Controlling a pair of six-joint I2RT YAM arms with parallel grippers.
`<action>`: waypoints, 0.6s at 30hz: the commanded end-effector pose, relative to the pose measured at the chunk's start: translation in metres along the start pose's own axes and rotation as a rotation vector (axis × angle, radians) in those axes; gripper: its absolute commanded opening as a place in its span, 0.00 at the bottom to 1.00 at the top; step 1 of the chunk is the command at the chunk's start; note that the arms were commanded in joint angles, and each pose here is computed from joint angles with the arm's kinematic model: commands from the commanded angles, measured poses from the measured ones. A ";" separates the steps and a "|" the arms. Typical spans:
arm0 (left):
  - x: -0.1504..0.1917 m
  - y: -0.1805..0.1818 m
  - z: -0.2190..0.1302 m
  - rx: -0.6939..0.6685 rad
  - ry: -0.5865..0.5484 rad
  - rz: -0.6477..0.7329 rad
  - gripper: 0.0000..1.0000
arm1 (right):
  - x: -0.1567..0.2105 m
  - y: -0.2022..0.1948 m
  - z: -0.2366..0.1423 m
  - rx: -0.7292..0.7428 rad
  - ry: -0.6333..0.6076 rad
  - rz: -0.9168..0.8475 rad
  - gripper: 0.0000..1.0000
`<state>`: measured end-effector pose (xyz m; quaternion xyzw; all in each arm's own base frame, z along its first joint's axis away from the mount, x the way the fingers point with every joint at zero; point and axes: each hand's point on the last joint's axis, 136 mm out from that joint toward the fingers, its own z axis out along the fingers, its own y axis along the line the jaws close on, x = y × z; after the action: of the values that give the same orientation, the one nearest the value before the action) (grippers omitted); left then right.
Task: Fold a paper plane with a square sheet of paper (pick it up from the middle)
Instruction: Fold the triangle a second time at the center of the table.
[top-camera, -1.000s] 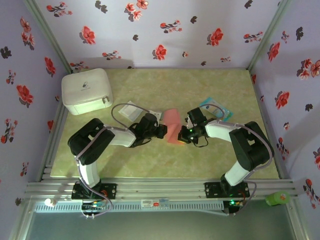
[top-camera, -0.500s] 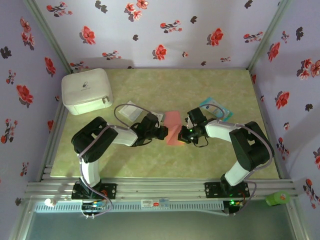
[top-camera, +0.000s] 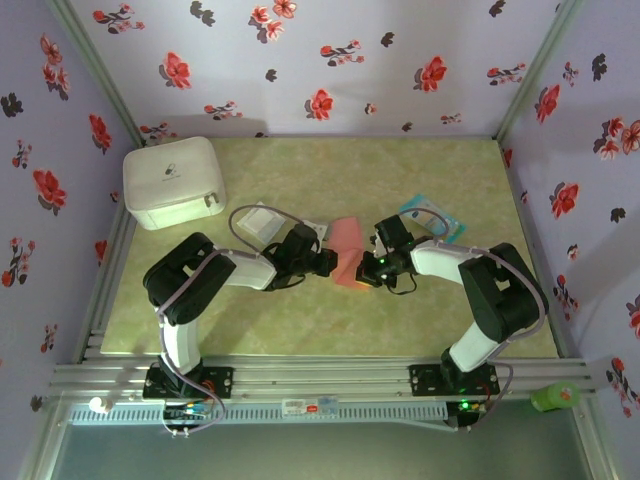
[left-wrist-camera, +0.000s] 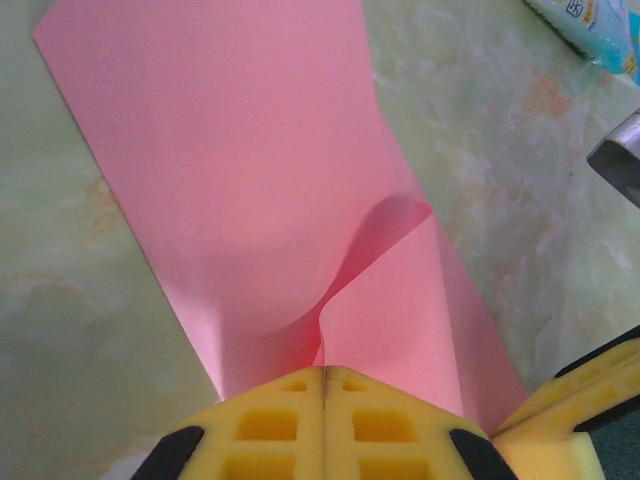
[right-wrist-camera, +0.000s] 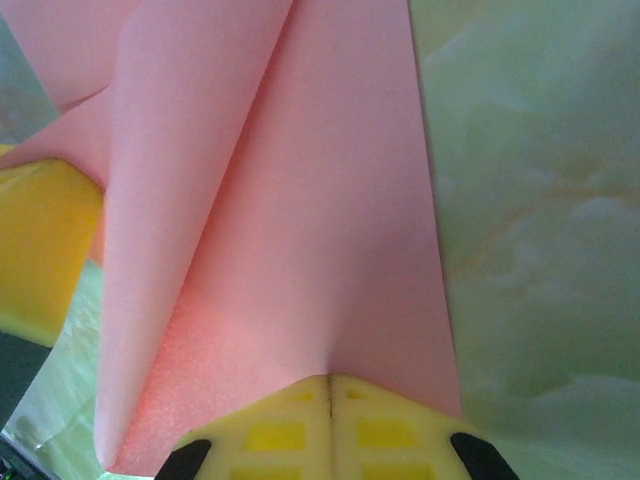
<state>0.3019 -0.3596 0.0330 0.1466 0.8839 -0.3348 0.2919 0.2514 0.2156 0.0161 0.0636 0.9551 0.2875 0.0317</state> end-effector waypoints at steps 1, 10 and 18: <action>0.009 0.009 0.004 -0.020 0.039 -0.002 0.03 | 0.016 -0.024 0.001 0.099 0.042 0.022 0.00; 0.011 0.009 0.007 -0.006 0.038 0.007 0.03 | 0.015 -0.022 -0.001 0.092 0.037 0.021 0.00; 0.008 0.005 0.009 0.015 0.031 0.016 0.03 | 0.017 -0.024 0.000 0.095 0.041 0.022 0.00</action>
<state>0.2985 -0.3593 0.0249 0.1494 0.8877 -0.3341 0.2793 0.2503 0.2140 0.0160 0.0651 0.9562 0.2836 0.0309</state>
